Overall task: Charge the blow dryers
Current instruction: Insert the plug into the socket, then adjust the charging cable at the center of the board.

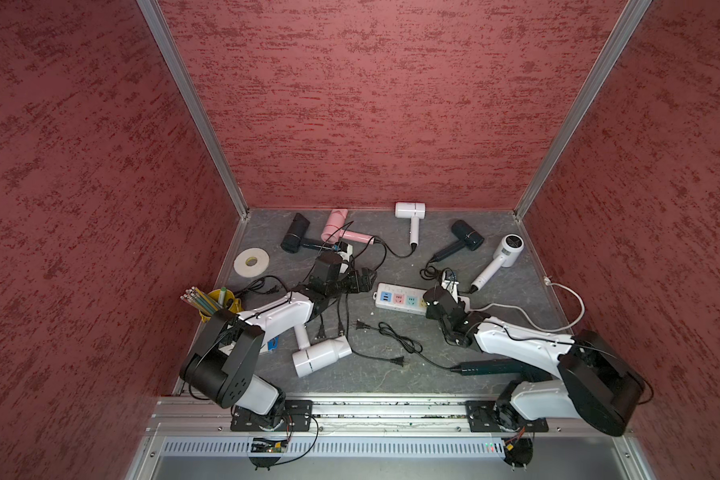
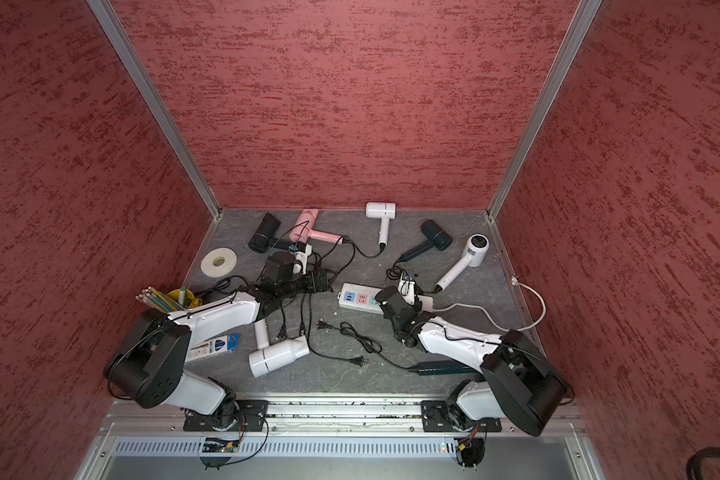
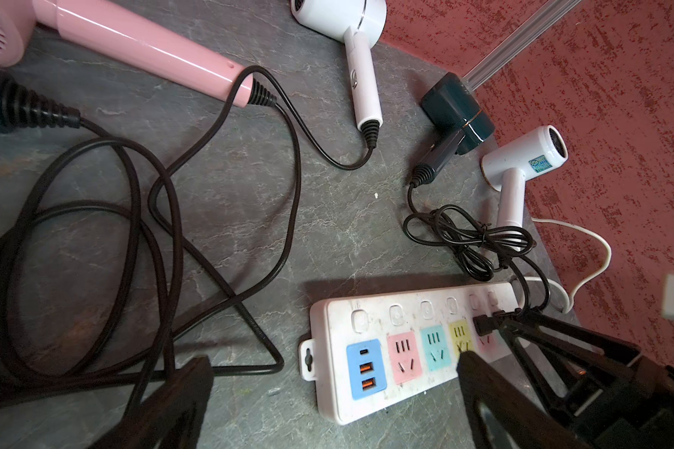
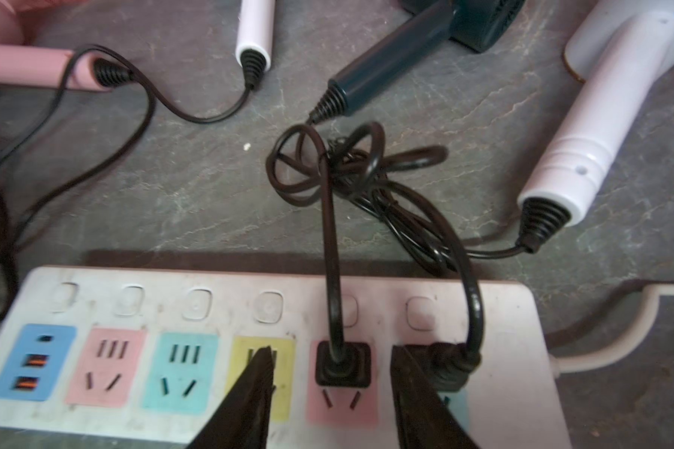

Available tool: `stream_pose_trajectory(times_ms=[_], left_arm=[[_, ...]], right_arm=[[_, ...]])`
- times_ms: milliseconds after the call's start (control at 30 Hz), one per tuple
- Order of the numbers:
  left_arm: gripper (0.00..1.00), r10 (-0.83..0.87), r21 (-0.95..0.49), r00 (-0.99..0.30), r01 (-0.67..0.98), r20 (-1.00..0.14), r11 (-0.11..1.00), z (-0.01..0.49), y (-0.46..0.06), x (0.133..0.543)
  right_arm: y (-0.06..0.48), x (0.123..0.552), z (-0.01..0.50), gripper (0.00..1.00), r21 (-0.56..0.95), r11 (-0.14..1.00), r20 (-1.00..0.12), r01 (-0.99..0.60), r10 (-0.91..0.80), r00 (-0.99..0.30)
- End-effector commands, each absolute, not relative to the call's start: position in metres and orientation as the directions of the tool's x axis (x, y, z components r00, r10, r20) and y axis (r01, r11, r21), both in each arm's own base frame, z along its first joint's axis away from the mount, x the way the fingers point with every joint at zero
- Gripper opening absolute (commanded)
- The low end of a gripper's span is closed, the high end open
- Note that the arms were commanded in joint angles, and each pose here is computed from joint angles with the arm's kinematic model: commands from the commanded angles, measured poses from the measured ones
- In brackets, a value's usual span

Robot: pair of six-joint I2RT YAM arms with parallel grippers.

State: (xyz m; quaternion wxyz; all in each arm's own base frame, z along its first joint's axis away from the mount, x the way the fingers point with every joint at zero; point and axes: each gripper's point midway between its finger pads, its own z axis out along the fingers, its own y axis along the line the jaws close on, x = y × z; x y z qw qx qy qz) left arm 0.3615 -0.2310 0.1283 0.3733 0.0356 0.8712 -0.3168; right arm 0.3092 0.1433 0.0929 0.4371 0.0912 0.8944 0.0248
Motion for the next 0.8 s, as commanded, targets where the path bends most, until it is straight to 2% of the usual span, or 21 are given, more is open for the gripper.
stream_pose_trajectory(times_ms=[0, 133, 267, 500, 633, 767], left_arm=[[1.0, -0.174, -0.524, -0.703, 0.319, -0.69, 0.79, 0.142, -0.233, 0.362], [1.0, -0.177, -0.52, -0.694, 0.321, -0.698, 0.792, 0.146, -0.232, 0.361], [1.0, -0.188, -0.51, -0.669, 0.323, -0.719, 0.797, 0.153, -0.227, 0.359], [1.0, -0.223, -0.468, -0.554, 0.351, -0.802, 0.811, 0.18, -0.209, 0.347], [1.0, -0.238, -0.444, -0.496, 0.352, -0.835, 0.824, 0.192, -0.2, 0.342], [1.0, -0.248, -0.424, -0.459, 0.331, -0.853, 0.843, 0.196, -0.191, 0.34]], right_arm=[[0.148, 0.306, 0.11, 0.52, 0.151, 0.983, -0.768, 0.103, 0.182, -0.614], [0.151, 0.305, 0.126, 0.55, 0.205, 0.976, -0.764, 0.073, 0.207, -0.612], [0.156, 0.305, 0.145, 0.65, 0.281, 0.959, -0.763, 0.017, 0.234, -0.603], [0.181, 0.295, 0.184, 1.0, 0.391, 0.905, -0.767, -0.171, 0.218, -0.603], [0.188, 0.286, 0.193, 1.0, 0.438, 0.871, -0.763, -0.224, 0.228, -0.604], [0.185, 0.288, 0.195, 1.0, 0.494, 0.851, -0.745, -0.179, 0.308, -0.592]])
